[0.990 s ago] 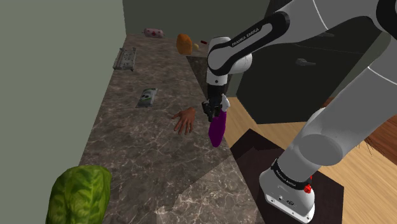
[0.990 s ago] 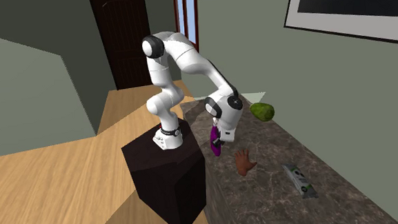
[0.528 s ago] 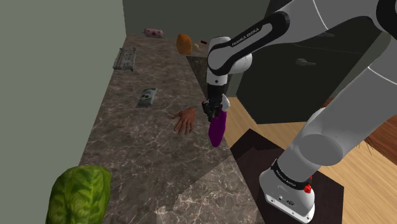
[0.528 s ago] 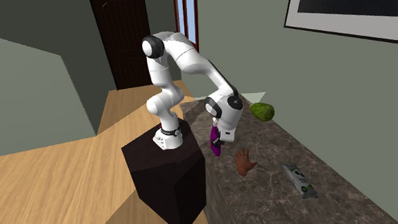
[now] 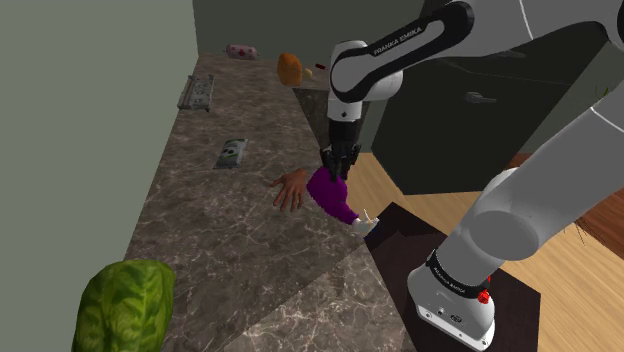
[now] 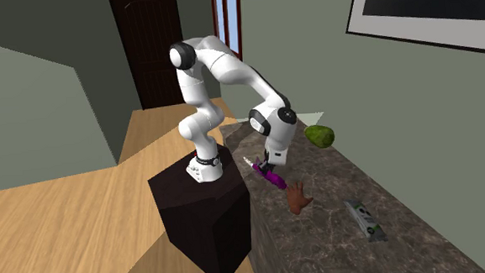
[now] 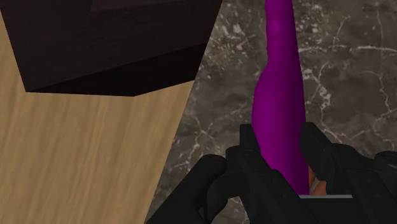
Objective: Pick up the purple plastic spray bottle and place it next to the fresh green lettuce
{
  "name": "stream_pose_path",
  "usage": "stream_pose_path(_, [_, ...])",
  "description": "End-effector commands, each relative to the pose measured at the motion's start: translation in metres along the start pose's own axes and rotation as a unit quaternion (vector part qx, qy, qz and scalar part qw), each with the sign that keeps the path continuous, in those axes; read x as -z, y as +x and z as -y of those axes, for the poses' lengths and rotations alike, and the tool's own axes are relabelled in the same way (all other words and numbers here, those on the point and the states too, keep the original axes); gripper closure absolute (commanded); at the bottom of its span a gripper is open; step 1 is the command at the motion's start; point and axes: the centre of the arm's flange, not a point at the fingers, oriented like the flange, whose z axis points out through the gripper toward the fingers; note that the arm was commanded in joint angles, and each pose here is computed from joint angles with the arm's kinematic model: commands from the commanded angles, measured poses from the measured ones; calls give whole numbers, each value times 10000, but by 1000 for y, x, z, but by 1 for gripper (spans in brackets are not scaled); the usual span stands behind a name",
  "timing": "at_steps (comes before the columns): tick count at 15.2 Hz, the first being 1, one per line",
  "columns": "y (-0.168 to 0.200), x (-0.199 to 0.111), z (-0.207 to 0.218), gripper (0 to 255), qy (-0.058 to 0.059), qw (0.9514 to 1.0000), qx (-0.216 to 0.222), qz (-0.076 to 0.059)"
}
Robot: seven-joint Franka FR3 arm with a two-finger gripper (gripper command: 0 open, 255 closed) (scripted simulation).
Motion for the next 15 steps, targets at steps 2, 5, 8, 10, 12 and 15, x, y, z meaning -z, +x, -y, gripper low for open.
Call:
stream_pose_path(2, [-5,14,2,255,0,10000,-1,2])
stream_pose_path(5, [-10,29,3,255,0,10000,-1,2])
stream_pose_path(8, [-15,44,4,255,0,10000,-1,2])
stream_pose_path(10, [-18,54,5,255,0,10000,-1,2])
stream_pose_path(12, [-22,64,6,255,0,10000,-1,2])
stream_pose_path(15, [-26,79,7,255,0,10000,-1,2])
